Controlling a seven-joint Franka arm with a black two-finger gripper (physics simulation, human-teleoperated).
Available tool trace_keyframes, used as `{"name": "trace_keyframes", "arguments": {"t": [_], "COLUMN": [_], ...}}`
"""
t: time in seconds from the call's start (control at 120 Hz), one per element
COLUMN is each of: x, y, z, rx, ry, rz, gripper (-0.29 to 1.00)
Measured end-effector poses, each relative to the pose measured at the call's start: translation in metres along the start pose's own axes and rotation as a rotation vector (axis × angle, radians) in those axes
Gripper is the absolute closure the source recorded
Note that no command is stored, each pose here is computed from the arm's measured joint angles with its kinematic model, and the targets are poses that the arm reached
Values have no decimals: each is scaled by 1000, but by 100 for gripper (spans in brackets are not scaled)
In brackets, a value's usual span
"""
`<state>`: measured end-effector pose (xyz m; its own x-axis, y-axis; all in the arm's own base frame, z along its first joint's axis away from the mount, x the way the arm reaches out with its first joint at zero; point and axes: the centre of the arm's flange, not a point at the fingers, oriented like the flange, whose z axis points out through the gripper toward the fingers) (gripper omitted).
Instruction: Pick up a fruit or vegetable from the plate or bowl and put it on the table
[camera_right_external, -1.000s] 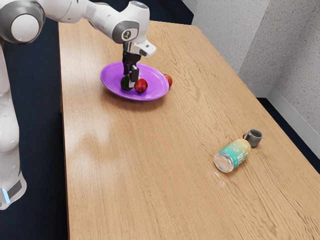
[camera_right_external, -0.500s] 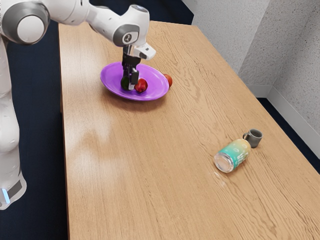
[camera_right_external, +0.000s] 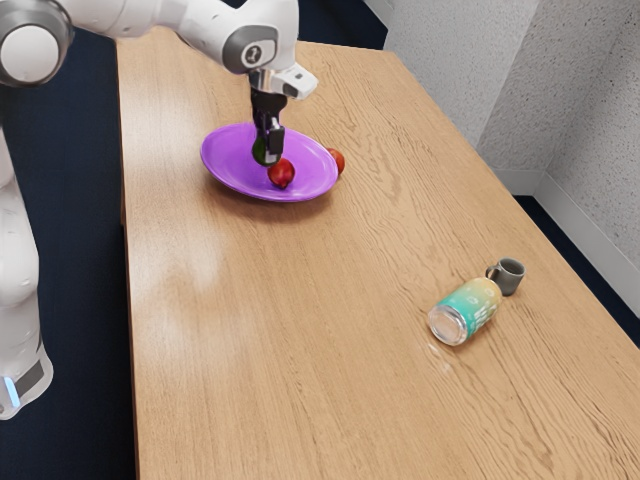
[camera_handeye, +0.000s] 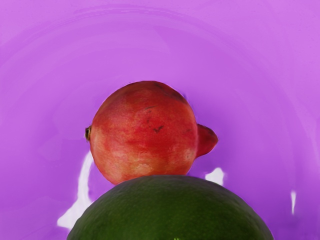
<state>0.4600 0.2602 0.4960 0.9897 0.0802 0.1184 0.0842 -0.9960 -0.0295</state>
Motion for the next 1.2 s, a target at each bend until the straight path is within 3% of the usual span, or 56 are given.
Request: {"name": "trace_keyframes", "arguments": {"t": [0.142, 0.417, 0.767, 0.892, 1.033, 1.2], "x": [14, 37, 49, 51, 50, 50], "y": [65, 160, 210, 218, 225, 225], "z": [-37, -51, -52, -57, -58, -60], "rx": [7, 10, 10, 5, -9, -16], "ry": [44, 45, 44, 48, 46, 46], "rz": [123, 294, 370, 381, 393, 399], "gripper": [36, 42, 49, 40, 15, 5]}}
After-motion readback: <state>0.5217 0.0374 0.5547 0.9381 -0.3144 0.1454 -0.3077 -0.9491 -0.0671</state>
